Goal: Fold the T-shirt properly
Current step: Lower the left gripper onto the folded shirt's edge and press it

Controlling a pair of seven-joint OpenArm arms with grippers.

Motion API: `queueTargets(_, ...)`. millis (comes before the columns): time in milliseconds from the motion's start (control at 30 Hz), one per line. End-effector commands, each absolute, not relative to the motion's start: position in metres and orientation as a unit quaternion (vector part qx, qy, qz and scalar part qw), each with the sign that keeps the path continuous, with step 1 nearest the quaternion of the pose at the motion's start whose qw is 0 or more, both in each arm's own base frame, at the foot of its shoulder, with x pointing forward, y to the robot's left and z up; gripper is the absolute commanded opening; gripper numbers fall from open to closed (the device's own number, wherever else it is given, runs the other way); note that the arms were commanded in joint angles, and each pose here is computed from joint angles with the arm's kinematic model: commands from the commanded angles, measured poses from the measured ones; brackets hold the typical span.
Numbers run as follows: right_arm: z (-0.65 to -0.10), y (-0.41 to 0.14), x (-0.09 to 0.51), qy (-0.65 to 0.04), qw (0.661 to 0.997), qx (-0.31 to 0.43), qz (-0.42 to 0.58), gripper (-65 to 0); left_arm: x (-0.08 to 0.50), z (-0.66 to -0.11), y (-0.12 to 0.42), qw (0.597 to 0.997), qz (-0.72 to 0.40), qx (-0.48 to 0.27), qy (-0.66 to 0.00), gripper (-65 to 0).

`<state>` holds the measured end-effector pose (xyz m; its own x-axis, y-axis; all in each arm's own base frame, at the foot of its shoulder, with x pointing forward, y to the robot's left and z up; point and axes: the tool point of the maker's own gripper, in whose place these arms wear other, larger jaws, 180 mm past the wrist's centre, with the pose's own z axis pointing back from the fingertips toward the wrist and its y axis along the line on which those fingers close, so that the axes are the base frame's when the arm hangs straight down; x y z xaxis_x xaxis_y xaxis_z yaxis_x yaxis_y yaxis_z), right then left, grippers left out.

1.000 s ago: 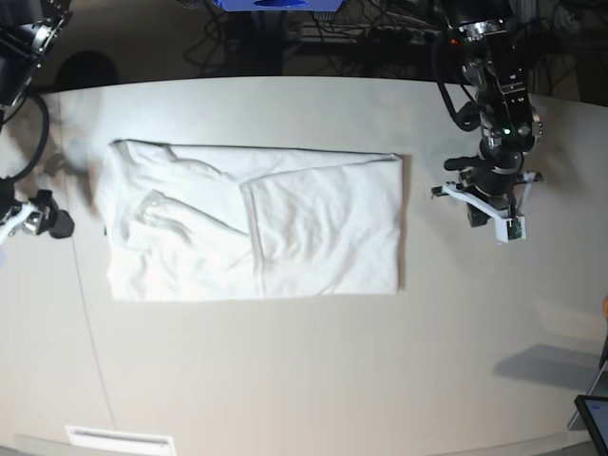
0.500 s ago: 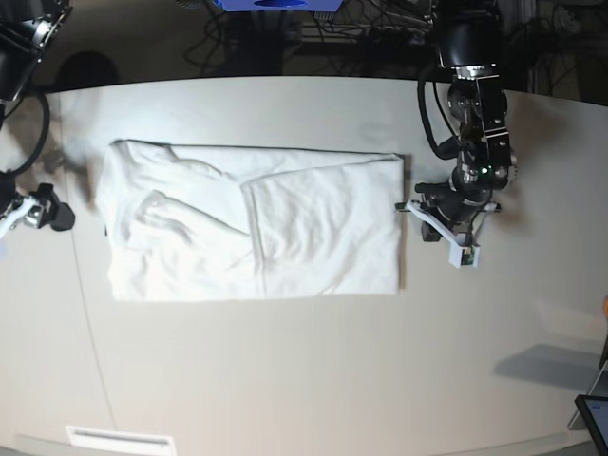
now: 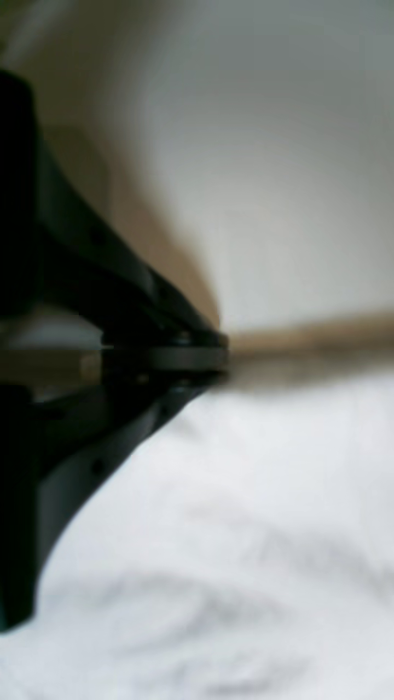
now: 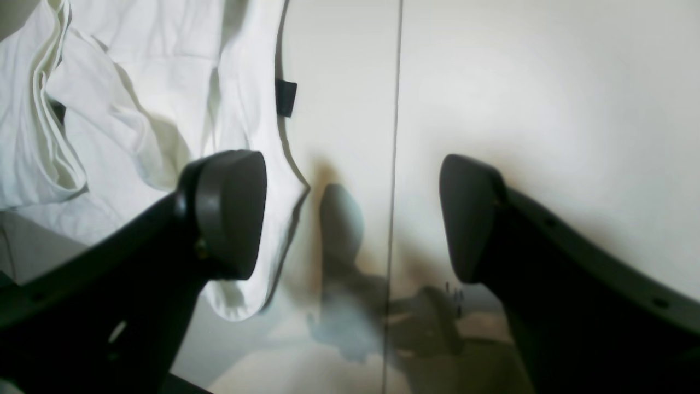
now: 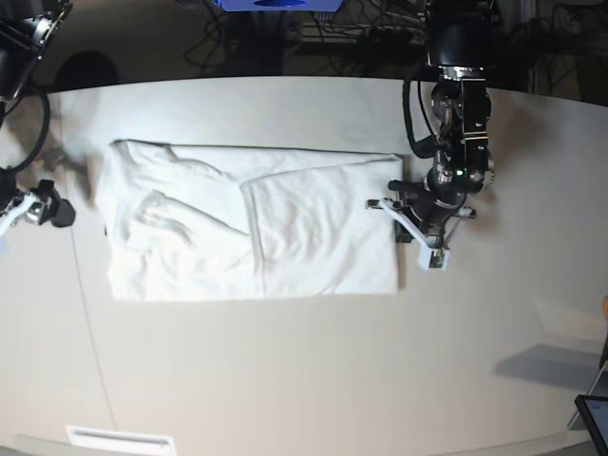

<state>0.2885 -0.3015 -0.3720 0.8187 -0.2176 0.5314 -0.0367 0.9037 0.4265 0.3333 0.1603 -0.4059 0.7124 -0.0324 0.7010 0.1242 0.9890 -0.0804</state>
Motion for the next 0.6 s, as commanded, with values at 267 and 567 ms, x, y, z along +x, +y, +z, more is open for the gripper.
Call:
queueTargets(267,-0.353,-0.31,0.301,-0.326,0.922,0.207,-0.041,-18.1,0.34,-0.4,0.123,0.917,-0.064,-0.091,-0.383,-65.0)
queueTargets(567,-0.361,-0.289,0.303,-0.306,0.927,0.215,-0.008,-18.1,0.348,-0.393,0.109,0.912,-0.061,-0.106,-0.392,-65.0)
